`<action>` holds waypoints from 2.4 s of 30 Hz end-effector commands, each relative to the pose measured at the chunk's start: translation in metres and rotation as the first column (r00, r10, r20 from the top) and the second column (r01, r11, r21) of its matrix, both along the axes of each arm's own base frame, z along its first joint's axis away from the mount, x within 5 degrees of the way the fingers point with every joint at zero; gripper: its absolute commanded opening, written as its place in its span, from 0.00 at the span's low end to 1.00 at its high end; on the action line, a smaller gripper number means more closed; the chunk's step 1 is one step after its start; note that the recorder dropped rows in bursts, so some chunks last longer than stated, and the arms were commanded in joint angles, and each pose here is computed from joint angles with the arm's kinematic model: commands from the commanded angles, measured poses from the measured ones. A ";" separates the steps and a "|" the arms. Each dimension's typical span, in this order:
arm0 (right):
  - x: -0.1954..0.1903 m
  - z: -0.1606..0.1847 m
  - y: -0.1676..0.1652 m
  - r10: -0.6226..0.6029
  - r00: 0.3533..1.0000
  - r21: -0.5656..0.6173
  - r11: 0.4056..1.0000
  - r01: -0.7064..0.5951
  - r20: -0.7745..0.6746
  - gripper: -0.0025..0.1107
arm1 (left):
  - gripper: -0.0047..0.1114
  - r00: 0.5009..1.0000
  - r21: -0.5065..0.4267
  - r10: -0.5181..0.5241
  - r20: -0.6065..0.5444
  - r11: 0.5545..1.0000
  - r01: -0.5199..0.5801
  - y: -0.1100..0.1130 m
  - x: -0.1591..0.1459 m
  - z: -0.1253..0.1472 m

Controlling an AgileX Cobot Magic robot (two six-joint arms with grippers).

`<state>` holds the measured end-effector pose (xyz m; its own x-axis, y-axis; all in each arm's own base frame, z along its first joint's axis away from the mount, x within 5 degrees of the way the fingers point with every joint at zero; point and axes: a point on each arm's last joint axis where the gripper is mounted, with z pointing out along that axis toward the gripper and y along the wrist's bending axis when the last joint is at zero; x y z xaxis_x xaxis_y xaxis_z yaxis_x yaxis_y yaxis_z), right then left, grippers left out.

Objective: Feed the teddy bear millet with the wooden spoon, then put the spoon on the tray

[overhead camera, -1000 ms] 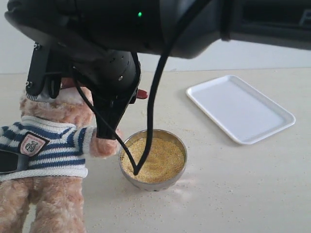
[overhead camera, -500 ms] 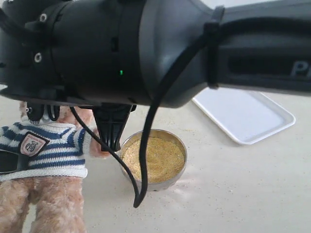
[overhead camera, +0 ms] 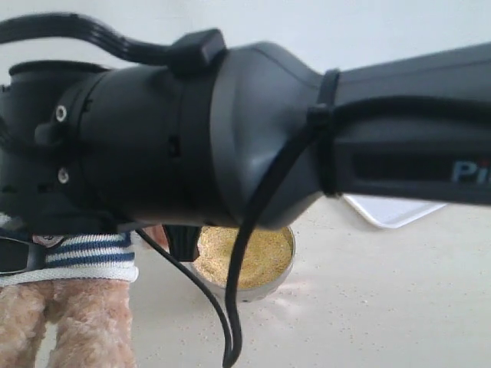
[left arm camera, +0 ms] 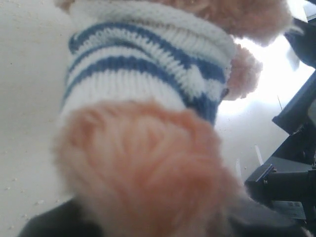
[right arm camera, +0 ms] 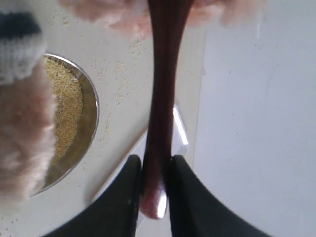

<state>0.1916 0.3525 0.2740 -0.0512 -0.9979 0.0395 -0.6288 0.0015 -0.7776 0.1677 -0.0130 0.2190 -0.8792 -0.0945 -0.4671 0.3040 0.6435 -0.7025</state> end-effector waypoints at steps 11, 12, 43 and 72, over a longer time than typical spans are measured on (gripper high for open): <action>-0.005 0.017 -0.006 -0.011 0.994 0.054 0.999 0.005 0.106 0.02 | 0.08 1.000 -0.023 0.003 0.014 1.000 -0.003 -0.001 -0.001 0.003; -0.006 0.019 -0.007 -0.012 0.994 0.058 0.998 0.005 0.107 0.02 | 0.08 1.000 -0.023 0.003 0.014 1.000 -0.003 -0.001 -0.001 0.003; -0.013 0.087 -0.098 -0.314 0.948 0.495 0.832 0.249 0.050 0.02 | 0.08 1.000 -0.023 0.003 0.014 1.000 -0.003 -0.001 -0.001 0.003; 0.141 -0.011 -0.247 -0.624 0.652 0.464 0.466 0.753 -0.432 0.02 | 0.08 1.000 -0.023 0.003 0.014 1.000 -0.003 -0.001 -0.001 0.003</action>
<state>0.3123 0.1072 0.2682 -0.7829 -0.4551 -0.4241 -0.3399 0.8839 -0.3211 0.1677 -0.0130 0.2190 -0.8792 -0.0945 -0.4671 0.3040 0.6435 -0.7025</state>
